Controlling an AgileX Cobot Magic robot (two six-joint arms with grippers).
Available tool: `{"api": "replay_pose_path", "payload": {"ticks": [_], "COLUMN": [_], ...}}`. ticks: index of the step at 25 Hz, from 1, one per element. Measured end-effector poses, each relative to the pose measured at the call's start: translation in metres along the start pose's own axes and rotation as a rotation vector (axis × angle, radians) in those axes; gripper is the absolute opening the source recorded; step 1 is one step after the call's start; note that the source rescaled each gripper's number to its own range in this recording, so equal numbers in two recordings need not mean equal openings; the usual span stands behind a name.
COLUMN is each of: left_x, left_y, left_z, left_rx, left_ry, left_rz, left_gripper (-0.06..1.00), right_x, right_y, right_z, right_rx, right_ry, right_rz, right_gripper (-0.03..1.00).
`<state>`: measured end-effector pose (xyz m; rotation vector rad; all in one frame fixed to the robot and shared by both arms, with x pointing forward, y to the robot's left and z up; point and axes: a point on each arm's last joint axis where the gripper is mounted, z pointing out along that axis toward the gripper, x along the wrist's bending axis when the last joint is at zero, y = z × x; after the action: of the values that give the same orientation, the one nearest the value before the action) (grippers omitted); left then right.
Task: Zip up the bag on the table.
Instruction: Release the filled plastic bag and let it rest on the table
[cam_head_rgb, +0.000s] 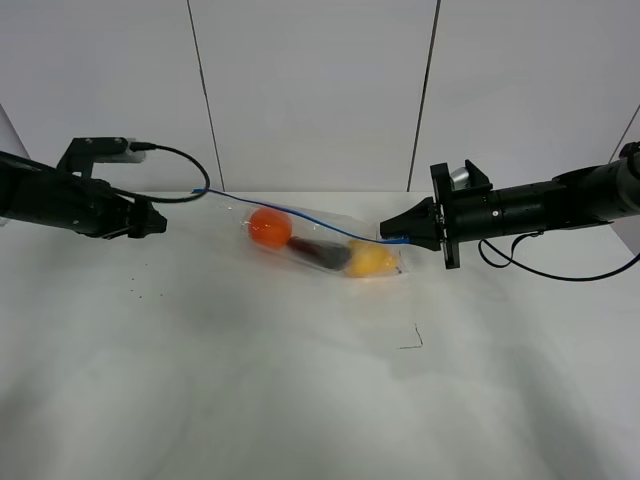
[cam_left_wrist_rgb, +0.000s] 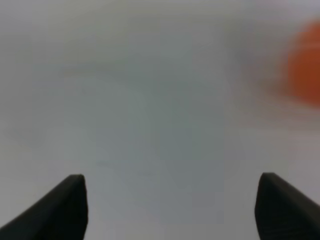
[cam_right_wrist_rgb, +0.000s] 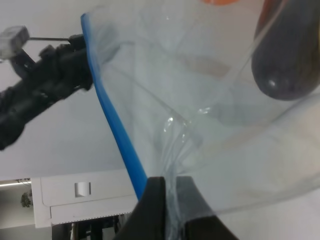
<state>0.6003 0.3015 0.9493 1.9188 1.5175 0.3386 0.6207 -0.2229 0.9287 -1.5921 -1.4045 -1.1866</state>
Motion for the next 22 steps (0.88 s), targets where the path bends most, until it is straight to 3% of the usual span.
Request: {"api": "replay_pose_path", "payload": {"ticks": [3, 5, 7, 10, 13, 15, 19, 22], "left_x": [0.004, 0.003, 0.001, 0.002, 0.001, -0.002, -0.009, -0.012], "left_y": [0.004, 0.005, 0.003, 0.001, 0.007, 0.01, 0.012, 0.007], "left_z": [-0.014, -0.022, -0.029, -0.036, -0.042, -0.043, -0.043, -0.047], "left_rx": [0.06, 0.152, 0.303, 0.524, 0.617, 0.642, 0.658, 0.734], "left_ry": [-0.154, -0.205, -0.202, -0.03, 0.164, 0.241, 0.274, 0.277], "left_rz": [-0.086, -0.122, -0.142, -0.162, -0.19, -0.177, -0.198, -0.257], "left_gripper": [0.95, 0.95, 0.95, 0.95, 0.95, 0.95, 0.95, 0.95], "right_x": [0.0, 0.0, 0.0, 0.0, 0.0, 0.0, 0.0, 0.0], "right_y": [0.0, 0.0, 0.0, 0.0, 0.0, 0.0, 0.0, 0.0], "right_z": [0.0, 0.0, 0.0, 0.0, 0.0, 0.0, 0.0, 0.0], "right_rx": [0.0, 0.0, 0.0, 0.0, 0.001, 0.001, 0.001, 0.001], "right_ry": [0.0, 0.0, 0.0, 0.0, -0.001, -0.001, -0.001, -0.001], "right_rz": [0.0, 0.0, 0.0, 0.0, 0.0, 0.0, 0.0, -0.001], "right_gripper": [0.0, 0.0, 0.0, 0.0, 0.0, 0.0, 0.0, 0.0]}}
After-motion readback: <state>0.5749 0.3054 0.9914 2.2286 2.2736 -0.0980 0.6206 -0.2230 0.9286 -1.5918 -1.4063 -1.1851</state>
